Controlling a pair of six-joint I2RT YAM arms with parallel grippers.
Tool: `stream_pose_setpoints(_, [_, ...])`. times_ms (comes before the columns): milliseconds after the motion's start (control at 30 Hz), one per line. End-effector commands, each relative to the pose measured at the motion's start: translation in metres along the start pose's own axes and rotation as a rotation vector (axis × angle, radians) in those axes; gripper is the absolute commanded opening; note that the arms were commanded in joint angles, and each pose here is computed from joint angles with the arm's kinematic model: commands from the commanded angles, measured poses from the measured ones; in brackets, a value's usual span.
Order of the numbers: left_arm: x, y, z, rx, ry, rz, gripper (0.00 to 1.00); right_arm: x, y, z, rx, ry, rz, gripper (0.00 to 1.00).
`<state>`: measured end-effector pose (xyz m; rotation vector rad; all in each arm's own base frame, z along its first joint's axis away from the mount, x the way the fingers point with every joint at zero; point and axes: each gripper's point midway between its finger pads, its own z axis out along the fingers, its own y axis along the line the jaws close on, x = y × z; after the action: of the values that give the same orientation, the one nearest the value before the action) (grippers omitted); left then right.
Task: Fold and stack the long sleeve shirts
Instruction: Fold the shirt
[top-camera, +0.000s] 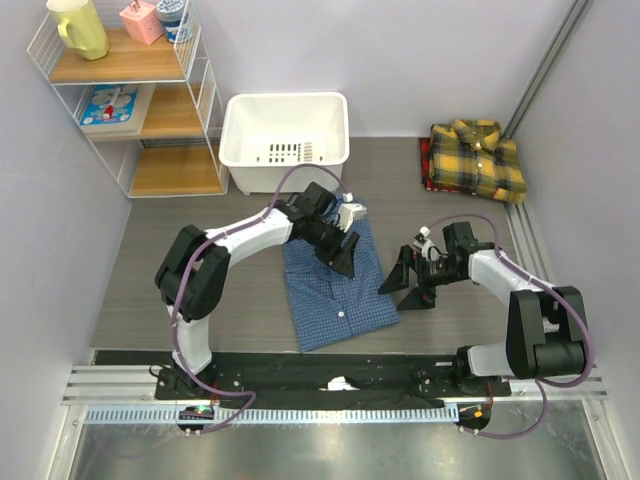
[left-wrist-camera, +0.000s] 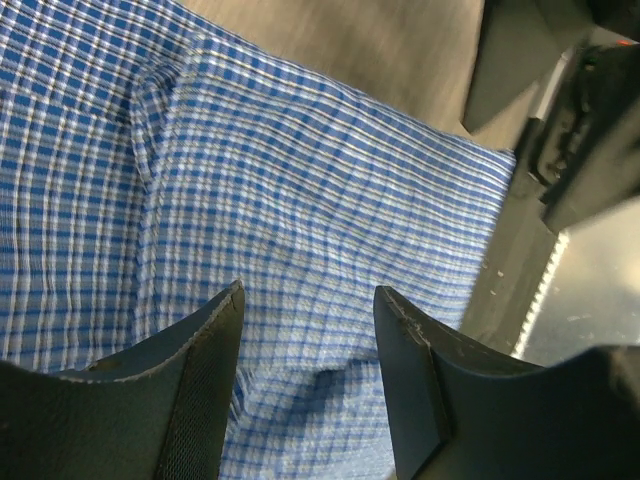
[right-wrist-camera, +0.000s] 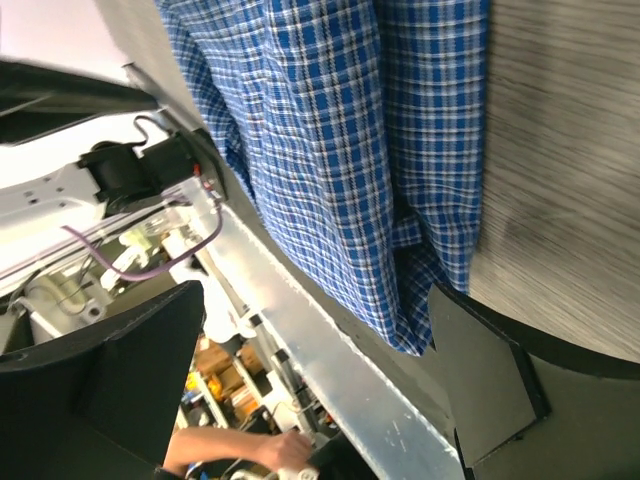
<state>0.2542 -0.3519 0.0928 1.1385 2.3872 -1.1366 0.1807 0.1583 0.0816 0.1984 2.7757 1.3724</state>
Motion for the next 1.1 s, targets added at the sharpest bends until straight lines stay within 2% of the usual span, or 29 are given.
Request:
stream_pose_setpoints(0, [-0.015, 0.013, 0.014, -0.029, -0.038, 0.009, 0.55, 0.001, 0.014, 0.007, -0.107, 0.035, -0.035, 0.98])
stream_pose_setpoints(233, [0.002, 0.055, 0.029, -0.094, -0.009, -0.127, 0.54, 0.021, 0.000, 0.027, -0.081, 0.162, 0.069, 0.87])
stream_pose_setpoints(300, [0.004, 0.066, 0.028, -0.123, -0.011, -0.145, 0.54, 0.031, -0.008, 0.032, -0.026, 0.227, 0.114, 0.87])
stream_pose_setpoints(433, [0.010, 0.085, 0.025, -0.183, -0.009, -0.166, 0.54, 0.034, -0.025, 0.027, 0.108, 0.265, 0.154, 0.86])
stream_pose_setpoints(567, [0.018, 0.098, 0.026, -0.199, 0.021, -0.182, 0.54, 0.047, -0.044, 0.021, 0.238, 0.301, 0.214, 0.81])
stream_pose_setpoints(633, [0.019, 0.102, 0.027, -0.200, 0.028, -0.182, 0.54, 0.052, -0.047, 0.021, 0.266, 0.312, 0.226, 0.81])
stream_pose_setpoints(700, [0.014, 0.104, 0.024, -0.193, 0.020, -0.157, 0.54, 0.049, -0.040, 0.024, 0.227, 0.300, 0.222, 0.87])
stream_pose_setpoints(800, [-0.005, 0.080, 0.014, -0.094, -0.023, -0.089, 0.56, 0.028, -0.013, 0.019, 0.138, 0.262, 0.075, 0.90])
stream_pose_setpoints(867, [-0.031, 0.051, -0.012, -0.054, -0.110, 0.008, 0.58, 0.008, 0.009, 0.007, 0.106, 0.221, -0.085, 0.91])
stream_pose_setpoints(900, [-0.028, 0.043, -0.019, -0.043, -0.120, 0.009, 0.59, -0.006, 0.024, 0.000, 0.095, 0.185, -0.164, 0.91])
stream_pose_setpoints(933, [-0.037, 0.022, -0.041, -0.029, -0.167, 0.023, 0.59, -0.006, 0.028, -0.009, 0.103, 0.185, -0.172, 0.92])
stream_pose_setpoints(967, [-0.035, 0.009, -0.051, -0.002, -0.183, 0.020, 0.61, -0.009, 0.035, -0.017, 0.090, 0.161, -0.255, 0.92])
stream_pose_setpoints(1000, [-0.015, 0.005, -0.052, 0.003, -0.162, -0.014, 0.61, -0.015, 0.042, -0.024, 0.100, 0.133, -0.280, 0.91])
stream_pose_setpoints(1067, [-0.012, -0.021, -0.081, 0.003, -0.221, -0.011, 0.63, -0.021, 0.055, -0.032, 0.056, 0.089, -0.345, 0.91])
